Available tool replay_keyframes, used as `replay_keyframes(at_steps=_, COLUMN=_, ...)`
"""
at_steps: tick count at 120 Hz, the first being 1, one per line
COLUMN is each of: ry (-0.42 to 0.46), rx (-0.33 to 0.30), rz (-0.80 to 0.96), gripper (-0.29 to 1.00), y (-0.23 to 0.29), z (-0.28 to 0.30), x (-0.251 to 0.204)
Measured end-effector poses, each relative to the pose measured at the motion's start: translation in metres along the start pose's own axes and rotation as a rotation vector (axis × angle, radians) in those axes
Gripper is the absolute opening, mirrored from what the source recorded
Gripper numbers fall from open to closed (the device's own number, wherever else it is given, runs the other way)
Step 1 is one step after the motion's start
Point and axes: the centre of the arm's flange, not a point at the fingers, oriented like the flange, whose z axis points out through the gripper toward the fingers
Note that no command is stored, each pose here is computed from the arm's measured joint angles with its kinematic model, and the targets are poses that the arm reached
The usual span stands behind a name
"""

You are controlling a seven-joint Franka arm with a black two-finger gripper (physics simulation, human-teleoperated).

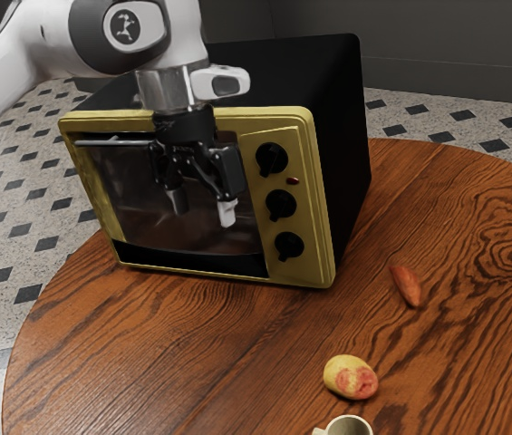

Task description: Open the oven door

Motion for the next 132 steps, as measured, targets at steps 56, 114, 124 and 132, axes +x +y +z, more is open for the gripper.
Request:
replay_keyframes(at_steps=56, ry=0.511, rx=0.116, rz=0.163, gripper=0.7, y=-0.162, z=-0.087, x=-0.278)
replay_keyframes(at_steps=114, ry=0.565, rx=0.495, rz=0.877, gripper=0.7, y=-0.207, z=-0.08, x=-0.16)
replay_keyframes(at_steps=124, ry=0.539, rx=0.511, rz=0.975, gripper=0.7, y=-0.204, z=-0.073, x=-0.15)
replay_keyframes(at_steps=132, ry=0.51, rx=0.514, rz=1.038, gripper=0.7, y=-0.208, z=-0.063, x=-0.139)
